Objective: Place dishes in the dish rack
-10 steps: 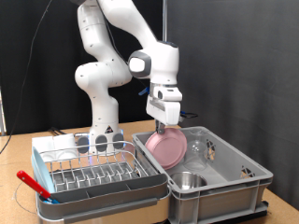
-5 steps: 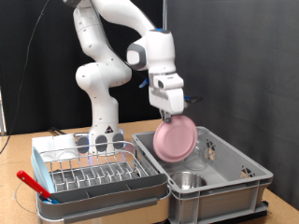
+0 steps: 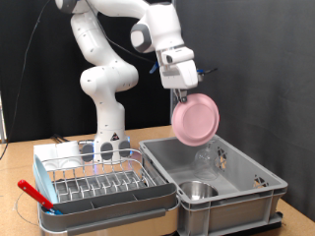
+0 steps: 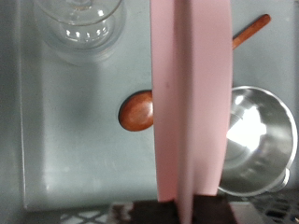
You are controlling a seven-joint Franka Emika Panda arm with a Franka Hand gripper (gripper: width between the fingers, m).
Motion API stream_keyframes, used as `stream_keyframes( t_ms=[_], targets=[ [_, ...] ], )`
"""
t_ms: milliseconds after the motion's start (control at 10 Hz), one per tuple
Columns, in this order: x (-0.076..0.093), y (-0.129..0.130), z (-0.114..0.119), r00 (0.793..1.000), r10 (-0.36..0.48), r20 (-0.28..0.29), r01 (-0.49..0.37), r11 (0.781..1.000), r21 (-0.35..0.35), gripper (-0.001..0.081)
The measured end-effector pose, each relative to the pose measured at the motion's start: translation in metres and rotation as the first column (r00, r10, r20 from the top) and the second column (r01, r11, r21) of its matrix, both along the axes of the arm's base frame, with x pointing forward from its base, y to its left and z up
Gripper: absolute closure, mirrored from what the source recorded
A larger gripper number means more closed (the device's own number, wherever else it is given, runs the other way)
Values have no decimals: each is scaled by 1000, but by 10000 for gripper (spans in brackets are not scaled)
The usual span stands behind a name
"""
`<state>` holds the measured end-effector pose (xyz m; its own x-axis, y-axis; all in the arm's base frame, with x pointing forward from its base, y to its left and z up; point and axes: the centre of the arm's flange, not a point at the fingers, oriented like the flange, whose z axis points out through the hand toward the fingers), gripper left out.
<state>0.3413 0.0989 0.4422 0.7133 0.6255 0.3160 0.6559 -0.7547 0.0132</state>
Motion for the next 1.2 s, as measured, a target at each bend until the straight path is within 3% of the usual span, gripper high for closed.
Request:
stream_keyframes(
  t_ms=[200,300,500,700,900,1000,1100,1200],
  targets=[
    [-4,-1,7,1000,-14,-6,14,1000,-15,788],
    [-4,0,6,998,54,13,-54,998,-40,788],
    [-2,4,16,962,263,70,-253,959,-131,788],
    [8,1,40,890,449,77,-414,868,-273,788],
    [25,-14,57,792,610,-24,-579,739,-344,788],
    [38,-15,61,725,682,-96,-668,662,-340,788],
    [38,-14,60,749,659,-71,-639,690,-340,788],
    [35,-11,58,709,702,-65,-678,653,-338,788]
  ],
)
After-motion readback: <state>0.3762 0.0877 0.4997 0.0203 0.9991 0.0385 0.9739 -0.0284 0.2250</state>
